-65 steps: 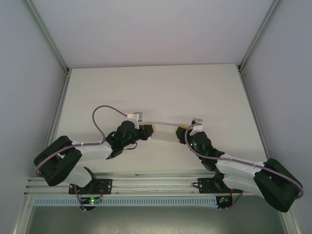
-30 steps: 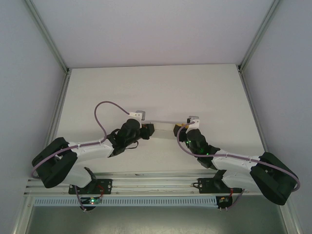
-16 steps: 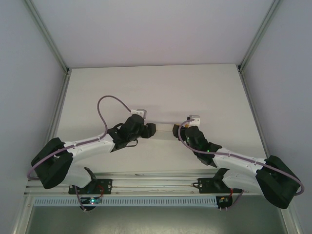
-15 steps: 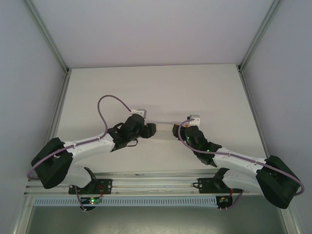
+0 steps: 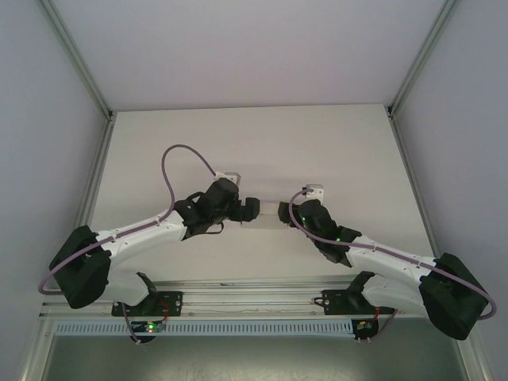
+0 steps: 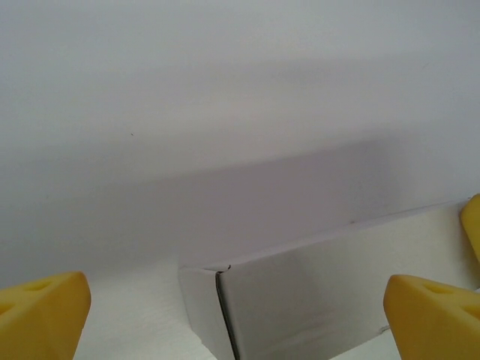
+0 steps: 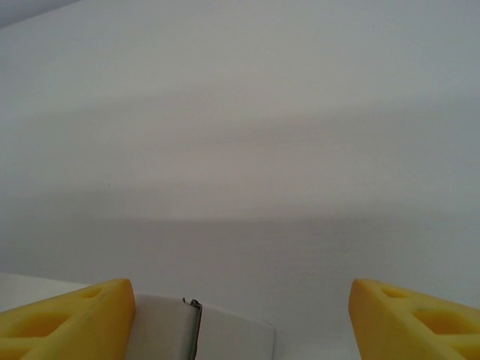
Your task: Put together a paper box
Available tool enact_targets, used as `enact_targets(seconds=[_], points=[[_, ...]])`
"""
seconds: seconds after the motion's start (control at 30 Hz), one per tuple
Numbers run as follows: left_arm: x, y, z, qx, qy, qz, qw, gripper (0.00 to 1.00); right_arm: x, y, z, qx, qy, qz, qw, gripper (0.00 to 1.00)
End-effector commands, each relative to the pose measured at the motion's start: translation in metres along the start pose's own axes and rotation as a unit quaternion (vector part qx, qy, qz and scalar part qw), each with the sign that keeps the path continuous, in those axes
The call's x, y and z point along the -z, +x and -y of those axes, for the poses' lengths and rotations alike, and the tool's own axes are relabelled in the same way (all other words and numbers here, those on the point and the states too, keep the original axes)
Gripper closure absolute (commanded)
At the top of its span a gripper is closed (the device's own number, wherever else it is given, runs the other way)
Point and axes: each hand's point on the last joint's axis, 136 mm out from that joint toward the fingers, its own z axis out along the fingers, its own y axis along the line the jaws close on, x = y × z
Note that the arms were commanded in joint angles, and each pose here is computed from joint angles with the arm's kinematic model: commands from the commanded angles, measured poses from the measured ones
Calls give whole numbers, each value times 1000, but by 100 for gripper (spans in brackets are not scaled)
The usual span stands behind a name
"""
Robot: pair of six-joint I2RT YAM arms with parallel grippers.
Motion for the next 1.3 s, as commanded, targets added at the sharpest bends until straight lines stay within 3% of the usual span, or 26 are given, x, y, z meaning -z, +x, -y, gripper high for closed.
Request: enact_targets(seconds=[0.0, 0.1, 0.17, 0.33, 0.43, 0.53, 0.63, 0.73, 0.87, 1.1, 1.27], points=[[20, -10, -5, -7, -19, 16, 1000, 0, 6, -13, -4, 3, -6, 9, 1000, 19], [31, -14, -11, 0, -27, 27, 999, 0, 10, -22, -9, 15, -20, 18, 1000, 13], [39, -15, -18, 7, -35, 34, 999, 0, 15, -31, -13, 29, -31, 28, 999, 2], [62, -12, -43, 17, -72, 57, 996, 0, 34, -46, -51, 161, -135, 44, 977, 2], [76, -6, -59, 29, -92, 72, 993, 0, 54, -28, -89, 299, -249, 12, 921, 2], [87, 2, -72, 40, -102, 86, 990, 0, 73, 2, -111, 419, -342, -56, 839, 2], [94, 13, -84, 50, -110, 90, 989, 0, 62, 14, -104, 509, -314, -113, 793, 2], [97, 23, -91, 60, -107, 91, 988, 0, 38, 7, -97, 549, -274, -157, 774, 2], [97, 32, -96, 67, -106, 91, 988, 0, 23, 21, -93, 590, -286, -238, 717, 2], [96, 39, -101, 68, -114, 81, 988, 0, -21, 27, -71, 620, -207, -327, 682, 2], [95, 41, -103, 68, -118, 78, 988, 0, -33, 37, -66, 627, -196, -352, 667, 12]])
